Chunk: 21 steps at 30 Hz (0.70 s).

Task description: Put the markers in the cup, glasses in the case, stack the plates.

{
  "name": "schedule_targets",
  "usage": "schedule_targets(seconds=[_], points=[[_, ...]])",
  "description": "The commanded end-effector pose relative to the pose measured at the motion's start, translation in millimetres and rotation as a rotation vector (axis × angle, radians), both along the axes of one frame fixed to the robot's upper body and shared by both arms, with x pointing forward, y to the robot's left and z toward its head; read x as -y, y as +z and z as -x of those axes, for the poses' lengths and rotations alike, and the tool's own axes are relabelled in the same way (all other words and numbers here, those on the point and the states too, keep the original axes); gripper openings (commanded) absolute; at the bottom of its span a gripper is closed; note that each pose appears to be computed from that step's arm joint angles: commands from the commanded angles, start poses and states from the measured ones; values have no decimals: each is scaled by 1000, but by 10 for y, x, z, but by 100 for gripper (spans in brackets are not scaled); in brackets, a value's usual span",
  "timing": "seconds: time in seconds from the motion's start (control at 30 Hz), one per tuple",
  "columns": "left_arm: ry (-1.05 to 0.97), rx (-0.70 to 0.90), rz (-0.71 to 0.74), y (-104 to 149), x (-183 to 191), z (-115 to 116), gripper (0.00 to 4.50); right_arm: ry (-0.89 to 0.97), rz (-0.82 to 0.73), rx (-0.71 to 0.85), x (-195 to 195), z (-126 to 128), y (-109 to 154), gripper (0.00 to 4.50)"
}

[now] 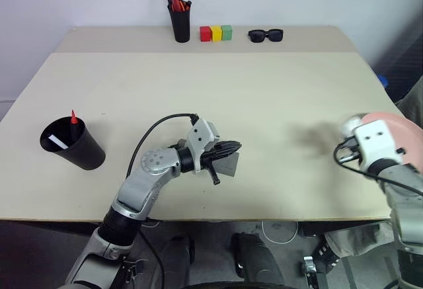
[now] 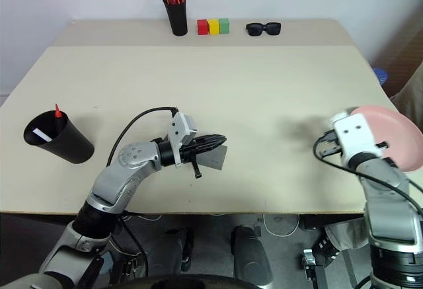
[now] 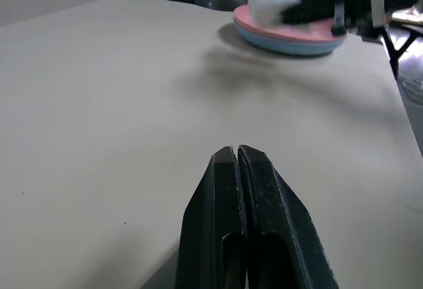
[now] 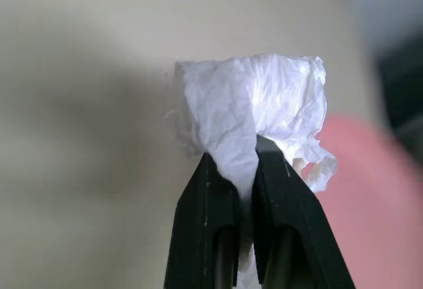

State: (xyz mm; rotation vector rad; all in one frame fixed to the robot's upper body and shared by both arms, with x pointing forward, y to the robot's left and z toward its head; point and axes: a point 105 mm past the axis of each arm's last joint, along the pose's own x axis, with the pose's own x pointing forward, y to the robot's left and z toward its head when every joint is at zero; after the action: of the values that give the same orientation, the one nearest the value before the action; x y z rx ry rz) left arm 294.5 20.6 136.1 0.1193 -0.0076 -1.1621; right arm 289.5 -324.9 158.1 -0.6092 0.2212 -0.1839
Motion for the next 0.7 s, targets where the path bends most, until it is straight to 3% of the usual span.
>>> schedule_targets(seconds=[0.03, 0.13, 0.3, 0.47, 0.57, 0.7], points=[[8, 29, 34, 129, 12, -46, 0, -173, 92, 9, 352, 119, 71, 38], [28, 38, 41, 148, 10, -77, 0, -219, 74, 10, 448, 124, 25, 152], [118, 50, 67, 197, -94, -165, 0, -209, 151, 24, 416, -13, 37, 411], [454, 125, 99, 309, -484, -515, 0, -39, 81, 161, 14, -378, 205, 411], [699, 164, 112, 370, -858, -720, 0, 157, -133, 226, -387, -573, 280, 411], [884, 201, 31, 272, -1248, -749, 0, 440, -346, 201, -887, -649, 268, 411]])
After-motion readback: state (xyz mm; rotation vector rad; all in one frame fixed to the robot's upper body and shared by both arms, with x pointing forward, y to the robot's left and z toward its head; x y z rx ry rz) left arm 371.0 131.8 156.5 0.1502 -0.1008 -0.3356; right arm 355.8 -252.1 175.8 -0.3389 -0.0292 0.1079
